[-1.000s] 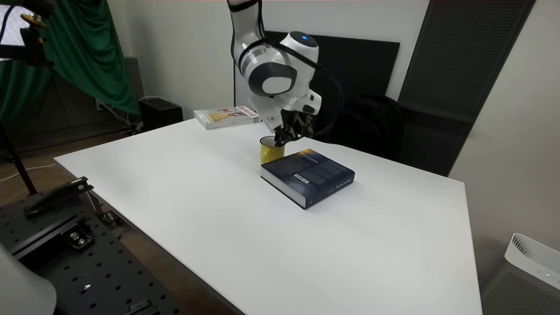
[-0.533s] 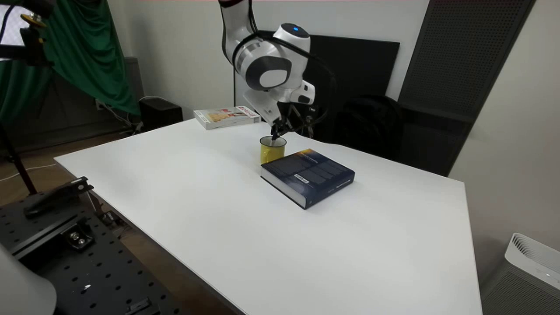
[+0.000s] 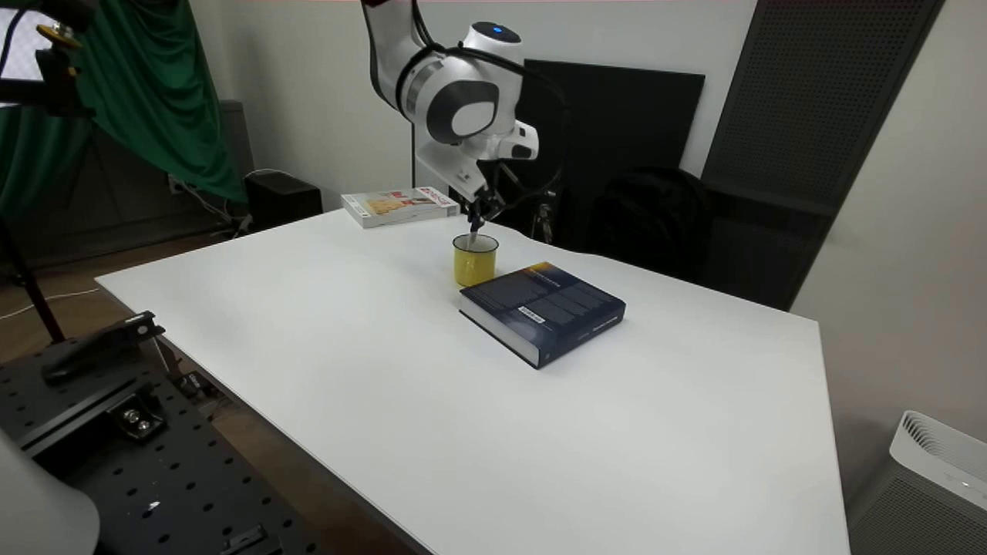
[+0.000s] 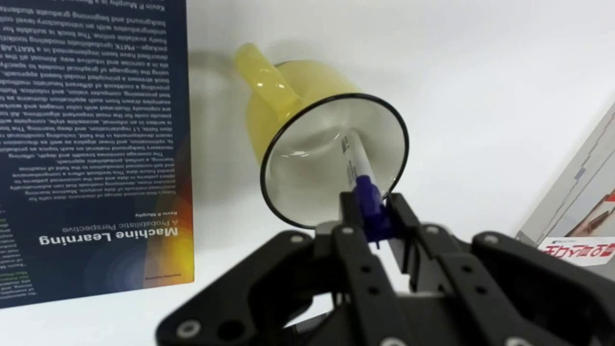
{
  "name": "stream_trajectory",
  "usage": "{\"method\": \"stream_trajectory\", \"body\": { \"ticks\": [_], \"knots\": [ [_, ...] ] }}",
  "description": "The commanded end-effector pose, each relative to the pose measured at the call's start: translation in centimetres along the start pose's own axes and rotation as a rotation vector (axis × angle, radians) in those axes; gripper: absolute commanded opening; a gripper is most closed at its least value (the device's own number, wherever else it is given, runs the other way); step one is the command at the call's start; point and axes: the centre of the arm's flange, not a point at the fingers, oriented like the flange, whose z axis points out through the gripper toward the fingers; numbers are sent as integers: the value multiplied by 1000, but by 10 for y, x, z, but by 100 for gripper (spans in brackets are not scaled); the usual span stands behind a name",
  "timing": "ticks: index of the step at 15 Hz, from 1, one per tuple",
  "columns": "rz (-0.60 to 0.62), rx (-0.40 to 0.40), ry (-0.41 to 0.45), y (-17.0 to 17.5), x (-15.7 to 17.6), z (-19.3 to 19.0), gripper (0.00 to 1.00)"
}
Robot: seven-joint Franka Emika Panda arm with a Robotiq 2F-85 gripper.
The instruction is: Put the marker on the book
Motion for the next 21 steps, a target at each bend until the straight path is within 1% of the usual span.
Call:
{"method": "stream_trajectory", "body": {
  "ticks": [1, 3, 6, 9, 12, 16, 18, 19, 20, 21],
  "knots": [
    [-18, -25, 12, -25, 16, -16, 5],
    [-38, -40, 1, -36, 25, -23, 5],
    [-47, -81, -55, -47, 42, -33, 5],
    [-41, -151, -96, -49, 63, -47, 5],
    [-55, -233, -108, -45, 79, -60, 5],
    [-92, -321, -93, -40, 95, -75, 5],
    [-87, -361, -90, -29, 103, -79, 5],
    [-66, -369, -83, -17, 108, -78, 5],
    [-67, -375, -22, -6, 111, -77, 5],
    [-71, -369, 17, 4, 112, -77, 5]
  ]
}}
